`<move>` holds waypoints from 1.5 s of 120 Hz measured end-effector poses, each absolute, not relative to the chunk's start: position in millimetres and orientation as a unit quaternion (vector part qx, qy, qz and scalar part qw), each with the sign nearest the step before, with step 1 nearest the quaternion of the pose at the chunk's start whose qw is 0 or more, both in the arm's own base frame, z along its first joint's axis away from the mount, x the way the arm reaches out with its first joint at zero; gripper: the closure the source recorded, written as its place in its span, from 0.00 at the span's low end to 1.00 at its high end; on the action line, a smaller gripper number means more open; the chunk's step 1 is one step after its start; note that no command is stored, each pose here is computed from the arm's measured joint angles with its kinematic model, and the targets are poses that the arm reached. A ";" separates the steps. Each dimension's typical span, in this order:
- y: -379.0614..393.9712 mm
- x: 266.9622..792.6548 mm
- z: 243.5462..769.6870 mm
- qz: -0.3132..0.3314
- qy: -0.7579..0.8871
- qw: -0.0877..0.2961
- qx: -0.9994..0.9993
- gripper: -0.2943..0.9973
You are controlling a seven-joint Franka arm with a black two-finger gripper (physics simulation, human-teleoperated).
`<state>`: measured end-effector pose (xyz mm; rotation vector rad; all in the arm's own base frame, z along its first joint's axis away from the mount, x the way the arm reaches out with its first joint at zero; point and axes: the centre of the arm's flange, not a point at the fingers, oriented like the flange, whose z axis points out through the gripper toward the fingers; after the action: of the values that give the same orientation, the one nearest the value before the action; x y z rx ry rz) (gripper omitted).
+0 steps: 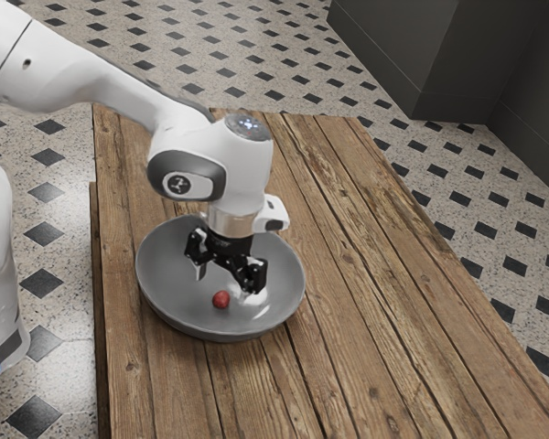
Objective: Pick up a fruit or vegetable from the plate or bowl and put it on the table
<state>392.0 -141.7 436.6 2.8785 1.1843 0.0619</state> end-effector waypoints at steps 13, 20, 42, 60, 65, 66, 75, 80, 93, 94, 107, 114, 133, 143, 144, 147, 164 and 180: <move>-142.8 397.7 430.1 0.020 0.375 0.016 0.926 0.24; -145.5 399.1 429.0 0.023 0.371 0.017 0.928 0.25; -148.3 401.4 429.6 0.032 0.364 0.022 0.931 0.42; -149.9 401.8 429.6 0.035 0.361 0.025 0.931 0.49; -150.1 402.1 429.2 0.035 0.361 0.026 0.931 0.50; -150.1 402.2 429.2 0.035 0.361 0.026 0.931 0.50; -150.5 402.7 427.5 0.035 0.361 0.027 0.932 0.51; -150.6 403.3 425.4 0.033 0.361 0.027 0.932 0.50; -150.7 404.7 422.1 0.030 0.360 0.028 0.932 0.50; -150.7 404.8 421.9 0.030 0.360 0.028 0.932 0.50; -150.9 405.2 420.9 0.030 0.360 0.029 0.932 0.50; -151.0 405.0 420.3 0.030 0.360 0.029 0.932 0.50; -151.1 404.9 420.4 0.031 0.360 0.030 0.932 0.50; -151.1 404.4 422.5 0.035 0.359 0.031 0.932 0.50; -151.2 404.4 422.7 0.035 0.359 0.031 0.932 0.50; -151.3 404.3 423.3 0.036 0.359 0.032 0.932 0.50; -151.6 404.0 423.6 0.037 0.359 0.032 0.932 0.50; -151.5 403.0 423.2 0.038 0.360 0.032 0.932 0.50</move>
<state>403.0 -151.5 423.2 2.8677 1.1088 0.1163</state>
